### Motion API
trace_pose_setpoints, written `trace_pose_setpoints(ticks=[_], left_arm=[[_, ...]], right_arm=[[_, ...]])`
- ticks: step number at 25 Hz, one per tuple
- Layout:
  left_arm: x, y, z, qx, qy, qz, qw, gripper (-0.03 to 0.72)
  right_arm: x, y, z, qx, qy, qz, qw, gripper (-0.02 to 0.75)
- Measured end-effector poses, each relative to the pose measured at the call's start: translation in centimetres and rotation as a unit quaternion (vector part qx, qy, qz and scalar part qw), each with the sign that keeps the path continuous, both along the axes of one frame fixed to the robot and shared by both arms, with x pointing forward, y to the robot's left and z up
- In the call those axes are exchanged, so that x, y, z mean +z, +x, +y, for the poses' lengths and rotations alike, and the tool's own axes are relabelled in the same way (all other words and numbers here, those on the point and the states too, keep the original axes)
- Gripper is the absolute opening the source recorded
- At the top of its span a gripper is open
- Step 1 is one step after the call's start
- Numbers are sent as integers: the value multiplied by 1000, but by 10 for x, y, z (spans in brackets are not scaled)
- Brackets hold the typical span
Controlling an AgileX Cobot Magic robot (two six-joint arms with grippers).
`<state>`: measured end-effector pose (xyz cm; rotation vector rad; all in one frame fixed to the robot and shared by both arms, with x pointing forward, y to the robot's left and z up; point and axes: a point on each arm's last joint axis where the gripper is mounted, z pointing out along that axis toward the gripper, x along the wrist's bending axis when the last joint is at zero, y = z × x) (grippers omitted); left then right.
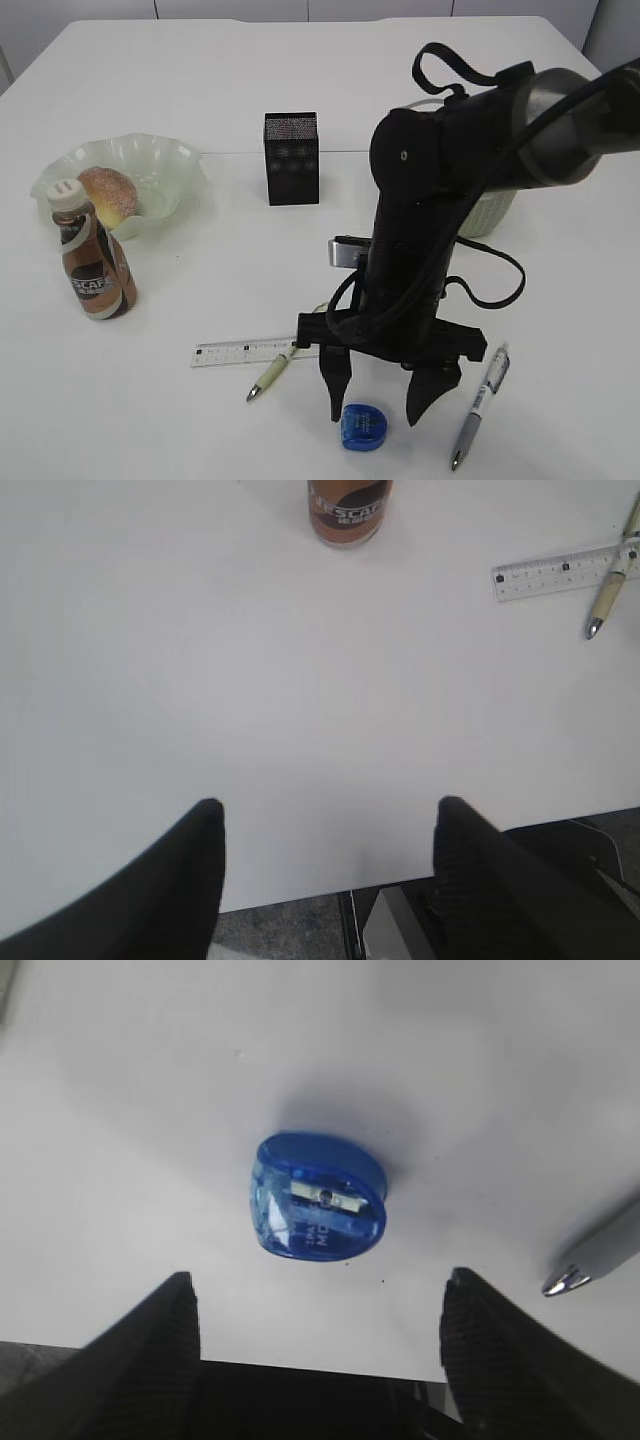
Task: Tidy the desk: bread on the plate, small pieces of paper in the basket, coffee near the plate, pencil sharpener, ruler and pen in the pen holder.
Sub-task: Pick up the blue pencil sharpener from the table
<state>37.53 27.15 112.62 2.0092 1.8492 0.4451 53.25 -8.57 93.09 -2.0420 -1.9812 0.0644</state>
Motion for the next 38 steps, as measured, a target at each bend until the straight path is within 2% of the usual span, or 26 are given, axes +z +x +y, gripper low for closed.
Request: trace_pose_setpoints(ticks=[29, 38], left_arm=[[0, 0, 0, 0, 0, 0, 1000, 476], [0, 0, 0, 0, 0, 0, 1000, 476]], right_arm=[[-8, 4, 5, 5, 8, -21, 1000, 549], [-8, 4, 10, 16, 8, -46, 999, 548]])
